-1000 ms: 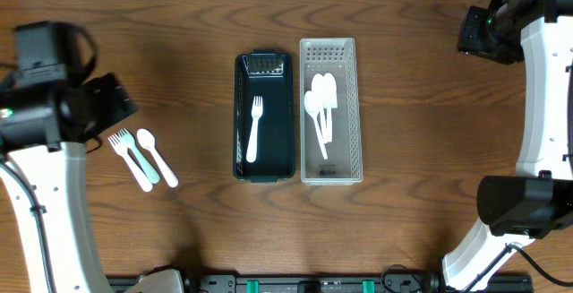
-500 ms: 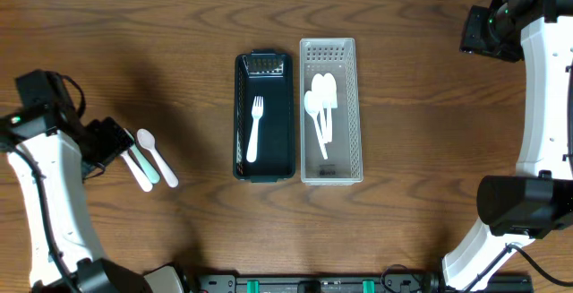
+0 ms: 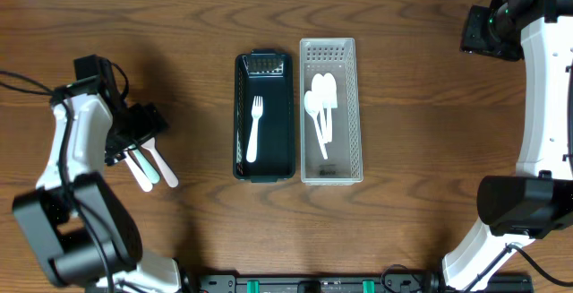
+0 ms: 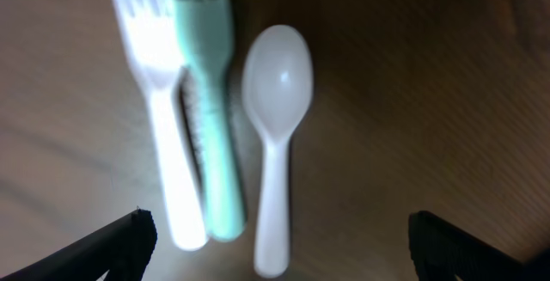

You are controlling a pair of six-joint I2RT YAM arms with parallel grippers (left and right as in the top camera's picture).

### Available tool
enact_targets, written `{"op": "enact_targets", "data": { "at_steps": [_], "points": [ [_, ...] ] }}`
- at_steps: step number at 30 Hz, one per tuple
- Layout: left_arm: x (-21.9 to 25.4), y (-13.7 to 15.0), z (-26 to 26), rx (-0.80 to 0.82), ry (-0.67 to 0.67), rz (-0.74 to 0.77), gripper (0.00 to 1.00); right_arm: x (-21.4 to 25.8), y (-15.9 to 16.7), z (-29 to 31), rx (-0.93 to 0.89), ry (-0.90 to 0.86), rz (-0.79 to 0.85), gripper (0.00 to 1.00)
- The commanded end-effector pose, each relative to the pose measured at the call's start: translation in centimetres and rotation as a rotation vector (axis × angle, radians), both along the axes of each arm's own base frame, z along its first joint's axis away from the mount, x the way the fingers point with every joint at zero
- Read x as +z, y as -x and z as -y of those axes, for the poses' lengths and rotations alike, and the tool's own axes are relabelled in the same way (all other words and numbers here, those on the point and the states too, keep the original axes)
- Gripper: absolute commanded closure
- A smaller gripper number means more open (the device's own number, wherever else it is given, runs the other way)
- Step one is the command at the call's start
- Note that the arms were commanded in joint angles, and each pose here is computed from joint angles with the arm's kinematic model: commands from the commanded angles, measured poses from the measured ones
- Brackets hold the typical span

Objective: Pack container
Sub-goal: 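Move left gripper over the fork pair and spoon, lowering to grasp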

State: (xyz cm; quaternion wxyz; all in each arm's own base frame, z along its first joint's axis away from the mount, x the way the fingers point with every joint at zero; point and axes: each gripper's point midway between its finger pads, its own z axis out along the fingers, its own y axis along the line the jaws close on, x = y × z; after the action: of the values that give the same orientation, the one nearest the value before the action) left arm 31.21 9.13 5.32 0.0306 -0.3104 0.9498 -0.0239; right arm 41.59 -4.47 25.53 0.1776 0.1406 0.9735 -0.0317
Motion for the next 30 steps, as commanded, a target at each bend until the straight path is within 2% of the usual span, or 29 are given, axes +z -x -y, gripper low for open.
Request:
{"op": "enact_targets", "data": {
  "at_steps": [1, 5, 10, 30],
  "points": [
    [-1.9, -0.3, 1.3, -0.018, 0.059, -0.028, 0.05, 0.0, 0.0, 0.3, 0.007, 0.021, -0.002, 0.53],
    [-3.2, -1.3, 2.5, -0.090, 0.055, -0.027, 0.05, 0.0, -0.1, 0.3, 0.007, 0.021, 0.001, 0.52],
    [-3.4, -2.3, 2.9, -0.085, 0.049, 0.000, 0.05, 0.0, -0.1, 0.3, 0.007, 0.022, 0.000, 0.53],
    [-3.9, -0.9, 1.7, -0.043, -0.010, -0.054, 0.05, 0.1, -0.3, 0.4, 0.005, 0.022, 0.013, 0.52]
  ]
}}
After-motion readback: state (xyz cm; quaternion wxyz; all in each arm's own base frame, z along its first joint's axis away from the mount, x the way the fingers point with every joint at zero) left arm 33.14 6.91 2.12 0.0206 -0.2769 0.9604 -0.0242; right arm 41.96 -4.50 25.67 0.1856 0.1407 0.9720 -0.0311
